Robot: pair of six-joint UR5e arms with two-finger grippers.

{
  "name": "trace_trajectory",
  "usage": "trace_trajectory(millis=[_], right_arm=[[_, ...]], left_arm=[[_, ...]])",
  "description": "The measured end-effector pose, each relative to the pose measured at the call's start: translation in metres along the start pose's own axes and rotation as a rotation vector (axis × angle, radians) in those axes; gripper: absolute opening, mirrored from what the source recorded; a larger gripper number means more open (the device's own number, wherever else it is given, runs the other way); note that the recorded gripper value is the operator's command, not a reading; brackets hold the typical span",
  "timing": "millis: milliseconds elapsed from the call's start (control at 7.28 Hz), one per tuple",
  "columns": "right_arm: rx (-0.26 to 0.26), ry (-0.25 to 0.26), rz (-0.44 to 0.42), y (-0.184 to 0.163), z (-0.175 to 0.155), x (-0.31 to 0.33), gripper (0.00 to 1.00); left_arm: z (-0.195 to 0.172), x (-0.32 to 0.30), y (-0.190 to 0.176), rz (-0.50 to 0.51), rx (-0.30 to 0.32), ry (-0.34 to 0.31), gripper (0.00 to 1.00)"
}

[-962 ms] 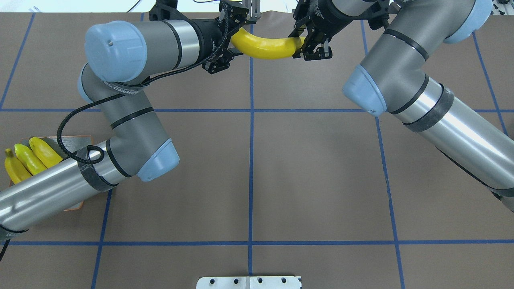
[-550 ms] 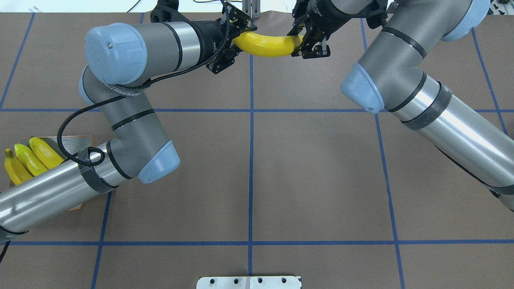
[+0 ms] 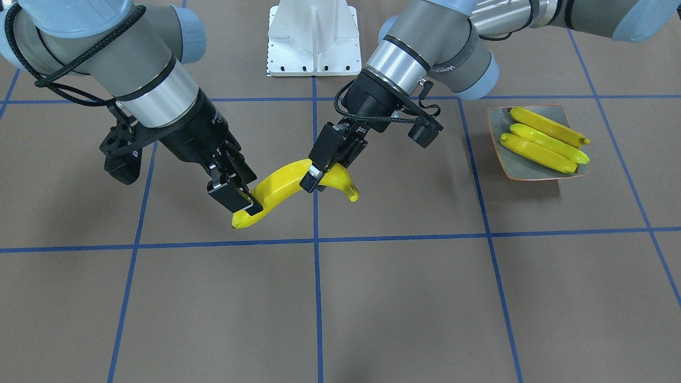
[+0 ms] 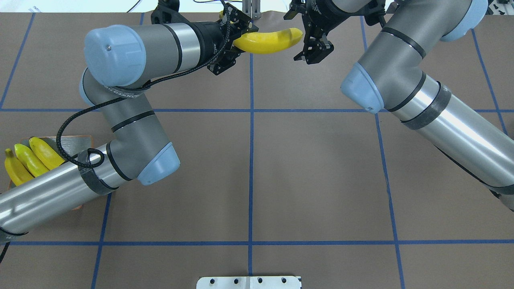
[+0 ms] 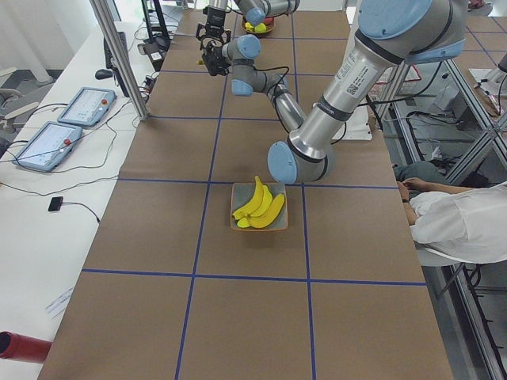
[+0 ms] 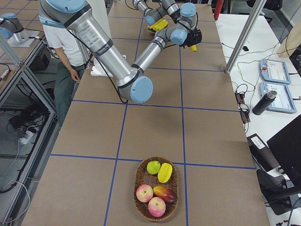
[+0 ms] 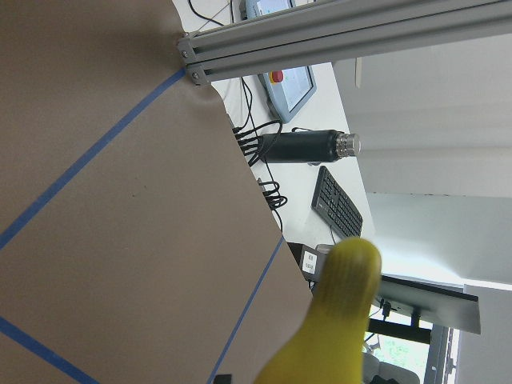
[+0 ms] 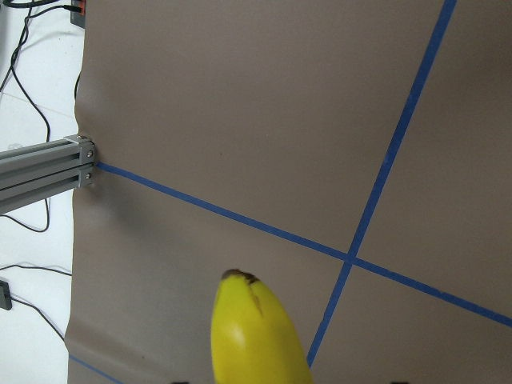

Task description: Transfer all bananas from basket to plate

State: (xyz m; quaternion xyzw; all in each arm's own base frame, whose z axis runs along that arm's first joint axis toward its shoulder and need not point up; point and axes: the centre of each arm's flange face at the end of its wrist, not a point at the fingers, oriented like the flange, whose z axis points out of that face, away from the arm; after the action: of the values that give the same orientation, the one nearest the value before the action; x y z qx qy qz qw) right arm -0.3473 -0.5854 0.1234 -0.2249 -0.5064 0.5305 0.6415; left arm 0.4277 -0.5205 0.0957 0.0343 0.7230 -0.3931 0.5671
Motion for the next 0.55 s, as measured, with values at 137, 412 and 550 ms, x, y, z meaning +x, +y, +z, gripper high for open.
trace_trajectory(millis=[137,412,550], right_arm=[[0.000,-0.002,-0.006,-0.001,-0.001,-0.001,1.00],[0.013,-0.019,-0.026,-0.021,-0.012,-0.001,1.00],[0.025,-0.032,-0.050,-0.043,-0.021,0.005,1.00]], left_arm=[[0.000,0.000,0.000,0.002,0.000,0.000,0.00],[-0.007,-0.002,-0.002,0.016,-0.003,0.003,0.00],[-0.026,-0.013,-0.009,0.046,-0.005,0.004,0.00]])
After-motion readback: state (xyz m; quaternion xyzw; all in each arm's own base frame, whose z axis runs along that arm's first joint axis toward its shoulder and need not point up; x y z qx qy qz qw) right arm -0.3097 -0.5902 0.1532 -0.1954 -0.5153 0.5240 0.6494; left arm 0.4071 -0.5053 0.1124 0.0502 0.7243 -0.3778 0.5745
